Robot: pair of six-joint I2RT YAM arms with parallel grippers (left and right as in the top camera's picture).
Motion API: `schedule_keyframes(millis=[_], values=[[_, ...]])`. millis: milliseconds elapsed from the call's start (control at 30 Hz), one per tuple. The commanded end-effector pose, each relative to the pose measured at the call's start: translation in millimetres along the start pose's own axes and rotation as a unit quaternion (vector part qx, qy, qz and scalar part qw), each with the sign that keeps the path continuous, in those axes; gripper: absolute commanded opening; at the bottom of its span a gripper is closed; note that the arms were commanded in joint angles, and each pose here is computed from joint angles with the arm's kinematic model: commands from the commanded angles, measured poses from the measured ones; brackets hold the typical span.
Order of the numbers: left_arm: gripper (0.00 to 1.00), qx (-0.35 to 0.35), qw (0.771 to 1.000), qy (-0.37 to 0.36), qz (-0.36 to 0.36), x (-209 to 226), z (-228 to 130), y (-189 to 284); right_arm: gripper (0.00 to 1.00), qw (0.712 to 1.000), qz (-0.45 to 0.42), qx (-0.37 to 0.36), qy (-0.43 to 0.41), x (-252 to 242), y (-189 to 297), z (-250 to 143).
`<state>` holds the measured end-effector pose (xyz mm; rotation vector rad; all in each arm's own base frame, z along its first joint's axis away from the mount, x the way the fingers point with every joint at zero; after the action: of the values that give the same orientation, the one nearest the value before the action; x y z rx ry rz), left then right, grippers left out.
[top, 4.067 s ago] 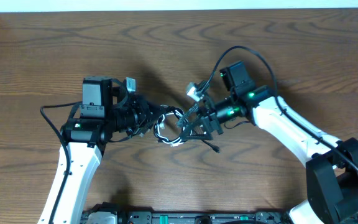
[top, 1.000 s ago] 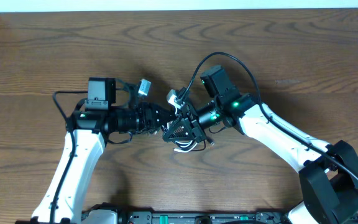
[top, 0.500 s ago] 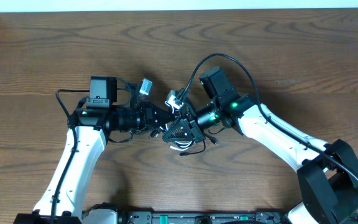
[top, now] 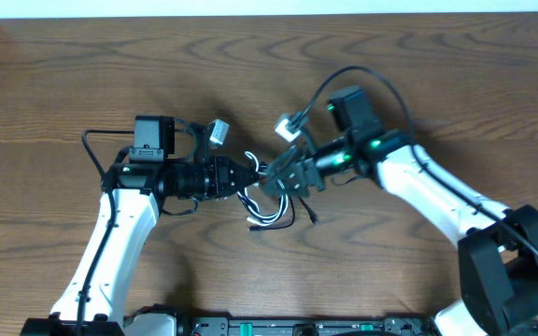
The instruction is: Untangle cables
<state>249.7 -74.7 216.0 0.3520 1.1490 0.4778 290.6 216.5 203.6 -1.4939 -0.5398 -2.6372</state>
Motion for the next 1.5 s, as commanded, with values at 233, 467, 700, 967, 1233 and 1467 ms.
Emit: schedule_keyframes(millis=[233, 467, 700, 967, 1233, 1467], values=[[0.07, 0.021, 0.994, -0.103, -0.038, -3.8, -10.4, -1.8, 0.59, 0.992, -0.069, -0.062, -0.083, -25.9, 59.0, 0.0], [0.07, 0.009, 0.972, -0.193, -0.136, -18.6, -15.8, -0.8, 0.53, 0.965, -0.183, -0.052, -0.178, -44.0, 70.9, -18.7], [0.07, 0.035, 0.953, -0.253, -0.161, -32.0, -23.0, -16.1, 0.49, 0.953, -0.179, -0.038, -0.243, -41.6, 68.2, -27.9], [0.07, 0.066, 0.938, -0.300, -0.158, -41.1, -30.1, -31.4, 0.45, 0.956, -0.091, -0.019, -0.279, -26.3, 56.5, -29.7], [0.07, 0.078, 0.942, -0.306, -0.117, -35.0, -30.2, -32.9, 0.42, 0.950, -0.067, 0.002, -0.305, -19.3, 50.2, -36.1], [0.07, 0.074, 0.940, -0.311, -0.117, -35.1, -28.8, -33.1, 0.42, 0.953, -0.065, 0.023, -0.296, -14.4, 38.3, -38.8]])
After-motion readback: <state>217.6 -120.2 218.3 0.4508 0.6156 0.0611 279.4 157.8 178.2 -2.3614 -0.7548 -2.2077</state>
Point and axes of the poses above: each gripper's point midway between its finger pads, its own y axis back along the fingers, its own x axis along the line the jaws close on, z = x × y, the point moved 10 cm from there along y, back along the fingers, and after that the axes turned 9 degrees about -y, right-handed, at the moved point
